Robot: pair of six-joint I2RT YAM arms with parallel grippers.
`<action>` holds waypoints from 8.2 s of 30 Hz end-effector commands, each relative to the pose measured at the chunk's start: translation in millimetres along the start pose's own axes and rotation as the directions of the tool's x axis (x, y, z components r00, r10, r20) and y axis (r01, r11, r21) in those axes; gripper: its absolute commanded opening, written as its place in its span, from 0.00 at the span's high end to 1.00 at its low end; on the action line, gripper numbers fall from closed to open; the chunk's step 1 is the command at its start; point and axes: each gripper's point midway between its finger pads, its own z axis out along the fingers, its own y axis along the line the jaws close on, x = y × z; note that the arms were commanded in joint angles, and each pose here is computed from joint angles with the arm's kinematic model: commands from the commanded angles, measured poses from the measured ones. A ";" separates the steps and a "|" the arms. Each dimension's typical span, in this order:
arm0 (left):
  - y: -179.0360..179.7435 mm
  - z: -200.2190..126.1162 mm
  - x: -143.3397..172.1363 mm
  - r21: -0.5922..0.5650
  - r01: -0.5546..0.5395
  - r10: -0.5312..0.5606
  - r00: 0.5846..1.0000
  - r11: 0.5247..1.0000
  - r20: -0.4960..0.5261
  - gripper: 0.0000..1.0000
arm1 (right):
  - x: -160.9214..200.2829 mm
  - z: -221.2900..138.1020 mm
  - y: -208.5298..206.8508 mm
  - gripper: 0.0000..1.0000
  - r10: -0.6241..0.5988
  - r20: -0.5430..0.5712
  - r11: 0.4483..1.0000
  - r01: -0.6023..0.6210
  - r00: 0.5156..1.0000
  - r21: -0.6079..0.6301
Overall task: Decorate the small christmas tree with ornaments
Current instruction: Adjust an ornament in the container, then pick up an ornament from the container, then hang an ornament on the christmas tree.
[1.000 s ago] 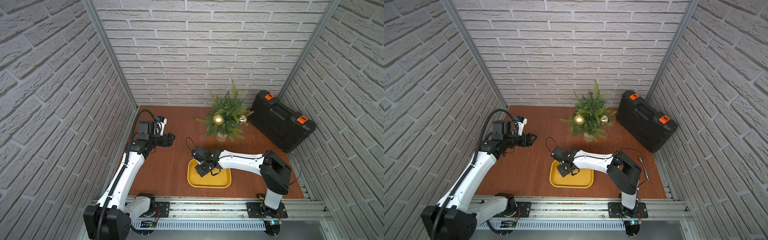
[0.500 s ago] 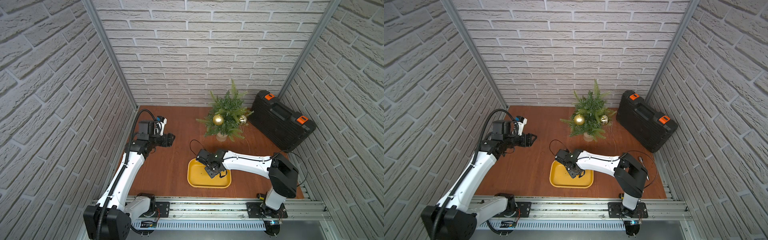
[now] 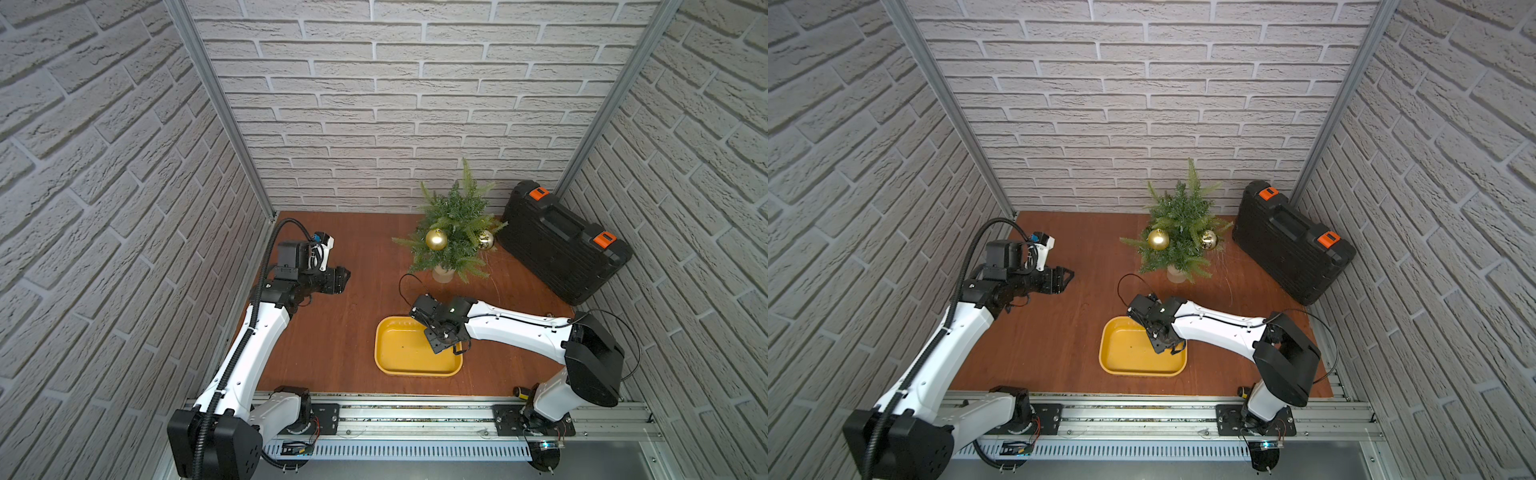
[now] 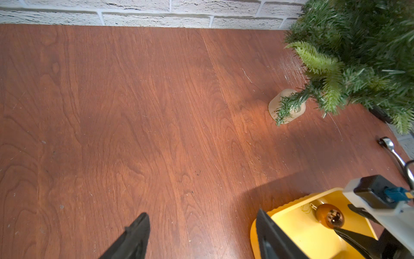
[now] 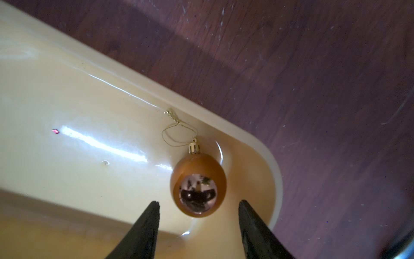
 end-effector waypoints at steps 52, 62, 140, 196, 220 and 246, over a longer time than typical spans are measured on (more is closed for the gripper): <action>-1.0 4.4 1.5 0.027 0.016 -0.016 1.000 1.000 -0.004 0.26 | -16.0 -11.3 -6.6 0.42 0.065 0.043 0.998 -0.066 0.997 0.021; -1.3 4.0 1.2 0.029 0.014 -0.014 1.000 0.999 -0.002 0.26 | -18.4 3.0 -0.8 0.43 0.156 0.031 0.987 -0.155 0.987 -0.037; -9.7 -3.6 -15.9 0.067 0.018 -0.022 0.998 0.998 0.060 0.26 | -86.4 -185.5 -28.9 0.62 0.053 0.473 0.986 0.028 0.880 -0.162; -1.7 -10.9 -20.0 0.038 0.001 -0.006 0.990 0.999 0.138 0.27 | -169.9 -348.3 -161.6 0.64 0.321 0.743 0.947 -0.188 0.587 -0.260; 3.4 -14.5 -20.4 0.020 0.004 -0.007 0.990 1.000 0.143 0.27 | -219.4 -347.0 -195.5 0.64 0.385 0.743 0.922 -0.204 0.548 -0.328; 9.2 -13.5 -19.9 0.012 0.017 -0.019 0.990 1.000 0.139 0.27 | -220.0 -356.3 -190.4 0.66 0.419 0.734 0.903 -0.159 0.534 -0.399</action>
